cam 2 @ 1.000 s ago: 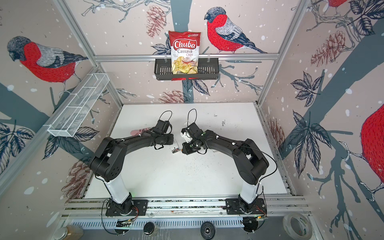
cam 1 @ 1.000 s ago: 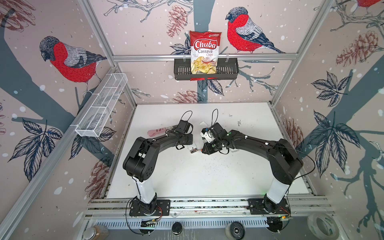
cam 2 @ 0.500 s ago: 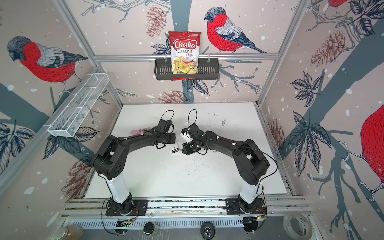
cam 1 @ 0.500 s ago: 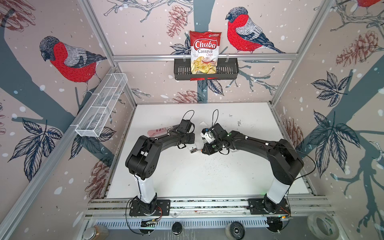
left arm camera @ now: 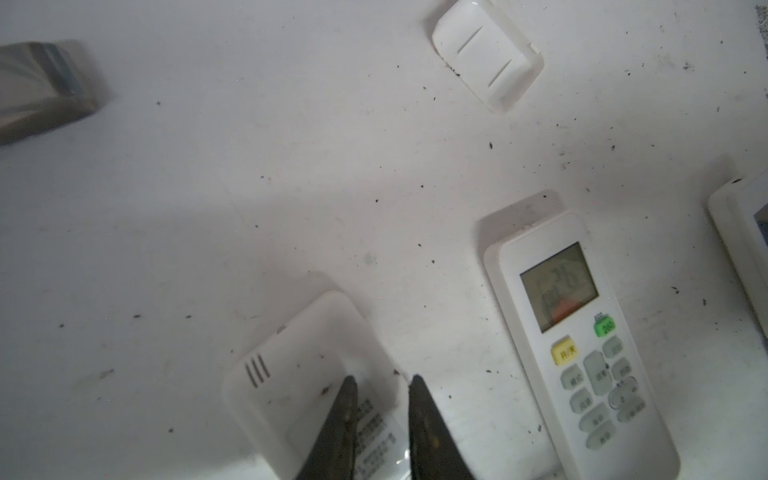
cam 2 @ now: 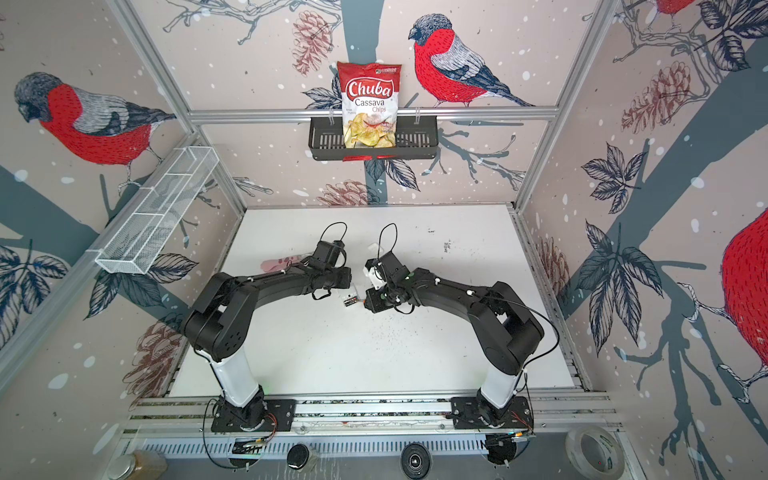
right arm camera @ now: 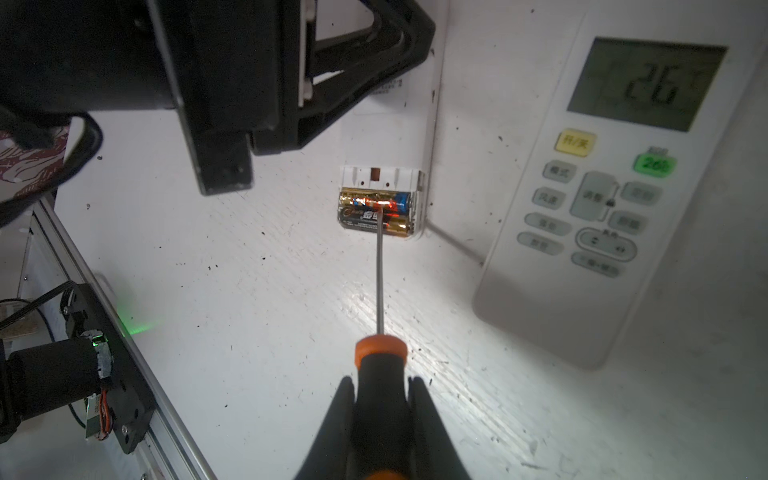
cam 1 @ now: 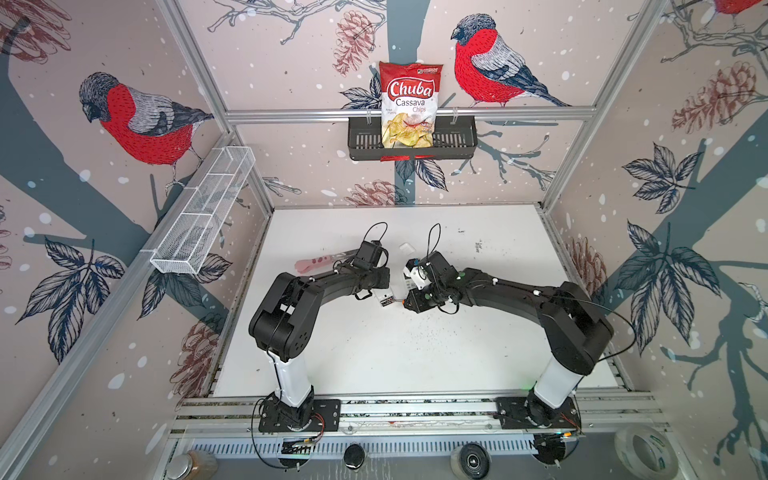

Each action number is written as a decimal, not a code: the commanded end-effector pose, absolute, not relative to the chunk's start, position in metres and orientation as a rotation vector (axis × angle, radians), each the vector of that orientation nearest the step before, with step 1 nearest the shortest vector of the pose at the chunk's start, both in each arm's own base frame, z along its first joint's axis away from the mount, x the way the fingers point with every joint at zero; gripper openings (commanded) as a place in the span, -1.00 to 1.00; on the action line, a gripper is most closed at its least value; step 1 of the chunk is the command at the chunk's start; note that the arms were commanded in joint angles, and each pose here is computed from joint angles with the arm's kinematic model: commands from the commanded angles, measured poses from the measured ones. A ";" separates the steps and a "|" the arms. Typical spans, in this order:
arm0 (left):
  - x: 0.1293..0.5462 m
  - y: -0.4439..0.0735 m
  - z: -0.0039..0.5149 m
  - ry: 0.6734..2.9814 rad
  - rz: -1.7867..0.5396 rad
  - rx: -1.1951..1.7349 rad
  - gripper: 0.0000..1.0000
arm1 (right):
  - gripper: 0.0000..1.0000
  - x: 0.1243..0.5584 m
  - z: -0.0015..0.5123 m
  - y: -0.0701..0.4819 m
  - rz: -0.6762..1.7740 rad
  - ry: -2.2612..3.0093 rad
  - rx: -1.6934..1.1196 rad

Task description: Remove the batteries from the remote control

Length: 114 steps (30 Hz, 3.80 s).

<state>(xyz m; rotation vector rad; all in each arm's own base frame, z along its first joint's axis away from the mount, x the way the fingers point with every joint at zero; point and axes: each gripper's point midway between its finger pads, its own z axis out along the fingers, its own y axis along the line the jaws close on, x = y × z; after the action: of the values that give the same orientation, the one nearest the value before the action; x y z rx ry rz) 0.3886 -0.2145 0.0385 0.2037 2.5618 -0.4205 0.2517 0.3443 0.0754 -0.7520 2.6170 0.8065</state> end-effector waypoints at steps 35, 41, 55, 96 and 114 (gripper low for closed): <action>0.362 -0.206 0.015 2.673 -0.417 0.204 -0.56 | -0.97 0.240 0.076 0.346 0.821 2.667 -0.803; 0.360 -0.205 0.014 2.673 -0.416 0.207 -0.56 | -0.98 0.241 0.080 0.344 0.775 2.691 -0.823; 0.360 -0.205 0.016 2.658 -0.425 0.216 -0.57 | -0.98 0.256 0.069 0.341 0.614 2.771 -0.824; 0.350 -0.199 0.006 2.666 -0.480 0.199 -0.59 | -1.00 0.241 0.068 0.345 0.838 2.508 -0.536; 0.350 -0.200 0.008 2.660 -0.487 0.201 -0.59 | -1.00 0.231 0.070 0.351 0.737 2.685 -0.735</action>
<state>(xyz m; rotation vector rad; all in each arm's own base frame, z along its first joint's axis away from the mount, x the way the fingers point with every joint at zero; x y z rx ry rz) 0.3820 -0.2172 0.0370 0.2149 2.4797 -0.5579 0.2411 0.3574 0.0771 -0.6553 2.6156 0.7859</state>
